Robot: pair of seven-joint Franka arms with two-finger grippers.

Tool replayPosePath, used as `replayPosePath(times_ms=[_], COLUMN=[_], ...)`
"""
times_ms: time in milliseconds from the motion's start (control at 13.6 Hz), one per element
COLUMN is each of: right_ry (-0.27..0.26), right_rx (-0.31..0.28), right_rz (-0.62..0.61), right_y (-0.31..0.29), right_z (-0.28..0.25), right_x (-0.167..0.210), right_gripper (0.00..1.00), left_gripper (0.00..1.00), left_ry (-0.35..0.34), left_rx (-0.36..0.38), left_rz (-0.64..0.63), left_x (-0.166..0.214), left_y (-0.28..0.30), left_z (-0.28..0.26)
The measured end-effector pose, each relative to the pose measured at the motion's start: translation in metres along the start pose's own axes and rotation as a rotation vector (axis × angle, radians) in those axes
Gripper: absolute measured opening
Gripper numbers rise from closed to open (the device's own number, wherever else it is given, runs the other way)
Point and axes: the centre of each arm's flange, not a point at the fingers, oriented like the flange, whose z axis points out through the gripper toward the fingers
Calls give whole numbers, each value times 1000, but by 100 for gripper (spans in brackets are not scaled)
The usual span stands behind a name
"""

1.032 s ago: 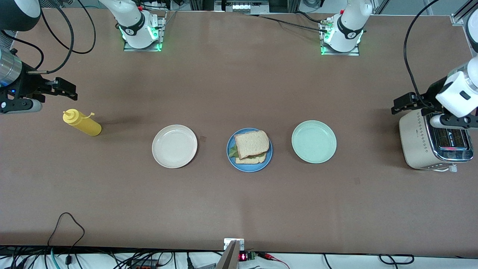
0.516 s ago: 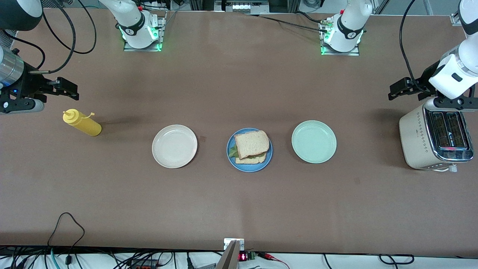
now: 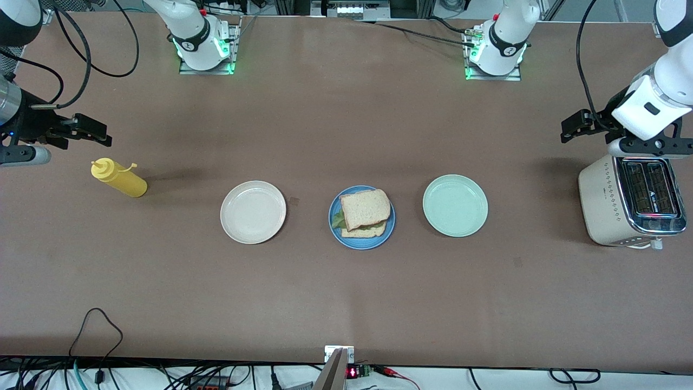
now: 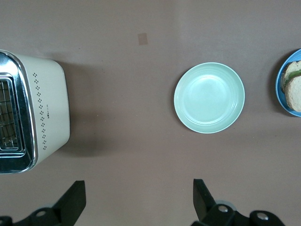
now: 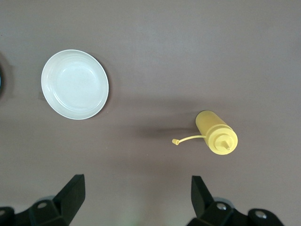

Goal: Make sandwich in blue plate with both arms

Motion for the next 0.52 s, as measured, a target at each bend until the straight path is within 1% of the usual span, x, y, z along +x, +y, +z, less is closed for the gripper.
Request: replayPosePath(times_ms=[516], right_ry=[0], right_rx=[0], right_rz=[-5], right_y=[-3], right_z=[0], right_x=[0], right_gripper=[100], left_gripper=[100], left_ry=[-7], left_rx=[0], left_rz=[-8], left_x=[-2], left_y=[-3], left_z=[1])
